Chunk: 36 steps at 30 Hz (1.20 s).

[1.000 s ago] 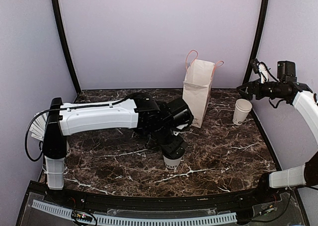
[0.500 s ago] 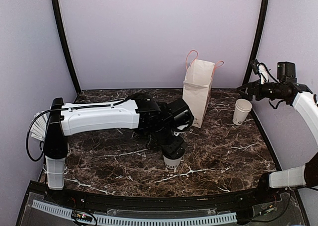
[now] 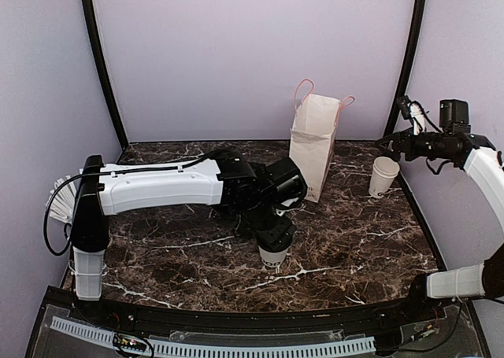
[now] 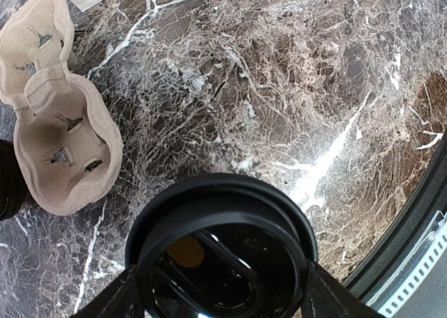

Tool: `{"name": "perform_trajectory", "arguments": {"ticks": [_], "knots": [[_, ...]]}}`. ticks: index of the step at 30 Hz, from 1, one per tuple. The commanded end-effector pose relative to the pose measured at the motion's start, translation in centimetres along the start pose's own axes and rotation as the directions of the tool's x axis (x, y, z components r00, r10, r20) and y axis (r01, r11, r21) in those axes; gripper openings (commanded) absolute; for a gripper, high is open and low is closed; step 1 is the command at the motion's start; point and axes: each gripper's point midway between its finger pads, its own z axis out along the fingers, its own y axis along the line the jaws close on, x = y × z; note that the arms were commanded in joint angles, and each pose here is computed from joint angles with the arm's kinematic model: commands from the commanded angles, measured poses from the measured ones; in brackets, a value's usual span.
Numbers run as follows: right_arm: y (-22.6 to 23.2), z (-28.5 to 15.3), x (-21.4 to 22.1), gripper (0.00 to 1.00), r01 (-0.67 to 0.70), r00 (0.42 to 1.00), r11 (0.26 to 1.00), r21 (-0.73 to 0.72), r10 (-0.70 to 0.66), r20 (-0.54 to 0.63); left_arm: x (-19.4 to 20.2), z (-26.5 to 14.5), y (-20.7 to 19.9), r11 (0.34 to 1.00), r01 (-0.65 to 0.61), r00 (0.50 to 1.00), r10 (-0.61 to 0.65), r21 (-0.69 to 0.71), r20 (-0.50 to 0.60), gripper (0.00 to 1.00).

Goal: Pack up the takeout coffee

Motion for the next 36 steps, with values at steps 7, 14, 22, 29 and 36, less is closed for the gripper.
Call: {"name": "perform_trajectory", "arguments": {"ticks": [7, 14, 22, 29, 36], "knots": [[0.2, -0.3, -0.8, 0.87, 0.018, 0.999, 1.000, -0.003, -0.018, 0.039, 0.3, -4.1, 2.4, 0.998, 0.048, 0.998, -0.046, -0.042, 0.036, 0.73], [0.2, -0.1, -0.5, 0.87, 0.012, 0.999, 1.000, -0.008, -0.012, 0.037, 1.3, -7.4, 8.7, 0.980, 0.168, 0.983, -0.158, -0.107, 0.095, 0.70], [0.1, 0.1, -0.5, 0.87, 0.007, 0.999, 1.000, -0.014, -0.007, 0.037, 2.7, -11.8, 18.8, 0.918, 0.341, 0.931, -0.299, -0.204, 0.208, 0.70], [0.2, 0.1, -0.2, 0.87, 0.006, 0.999, 1.000, -0.015, -0.005, 0.032, 4.1, -11.2, 27.9, 0.810, 0.469, 0.881, -0.400, -0.352, 0.255, 0.69], [0.4, -0.4, -0.4, 0.88, 0.012, 0.999, 1.000, -0.007, -0.012, 0.039, 5.3, -8.2, 35.2, 0.745, 0.550, 0.834, -0.510, -0.377, 0.209, 0.68]]}}
